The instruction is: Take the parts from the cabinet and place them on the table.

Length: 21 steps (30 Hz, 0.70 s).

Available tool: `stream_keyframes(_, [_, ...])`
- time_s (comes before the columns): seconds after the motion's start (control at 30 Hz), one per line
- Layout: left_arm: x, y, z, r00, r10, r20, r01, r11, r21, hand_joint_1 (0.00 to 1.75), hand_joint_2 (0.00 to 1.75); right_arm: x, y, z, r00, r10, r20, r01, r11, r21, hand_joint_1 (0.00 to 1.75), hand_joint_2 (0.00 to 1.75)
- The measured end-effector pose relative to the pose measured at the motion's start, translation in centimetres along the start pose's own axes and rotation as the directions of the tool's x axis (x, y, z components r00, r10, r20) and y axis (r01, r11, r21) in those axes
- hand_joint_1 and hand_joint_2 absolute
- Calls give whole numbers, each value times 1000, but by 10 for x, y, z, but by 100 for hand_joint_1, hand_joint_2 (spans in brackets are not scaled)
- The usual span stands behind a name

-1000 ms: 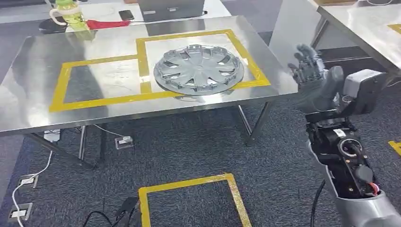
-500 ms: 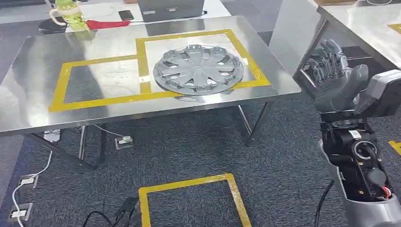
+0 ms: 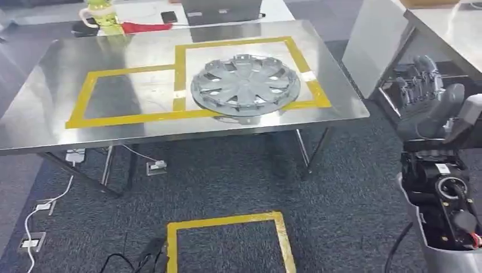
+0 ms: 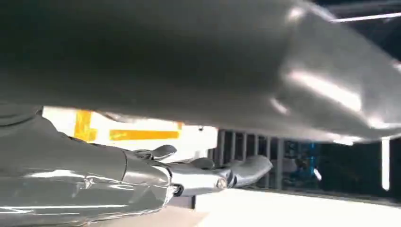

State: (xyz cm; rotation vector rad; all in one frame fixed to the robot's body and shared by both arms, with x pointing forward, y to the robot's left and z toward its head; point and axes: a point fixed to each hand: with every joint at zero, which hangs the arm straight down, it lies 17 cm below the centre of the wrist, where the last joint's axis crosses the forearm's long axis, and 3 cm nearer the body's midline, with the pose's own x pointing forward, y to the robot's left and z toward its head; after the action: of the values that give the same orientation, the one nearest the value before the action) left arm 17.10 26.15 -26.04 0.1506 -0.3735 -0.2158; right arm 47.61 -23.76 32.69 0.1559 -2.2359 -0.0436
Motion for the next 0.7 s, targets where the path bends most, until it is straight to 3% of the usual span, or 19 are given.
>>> stream_keyframes(0.7, [2,-2,0,1000,9,2,-9,1000,1,0,0,9,-5,-3,1000,2,25,-2,1000,-3,0,0])
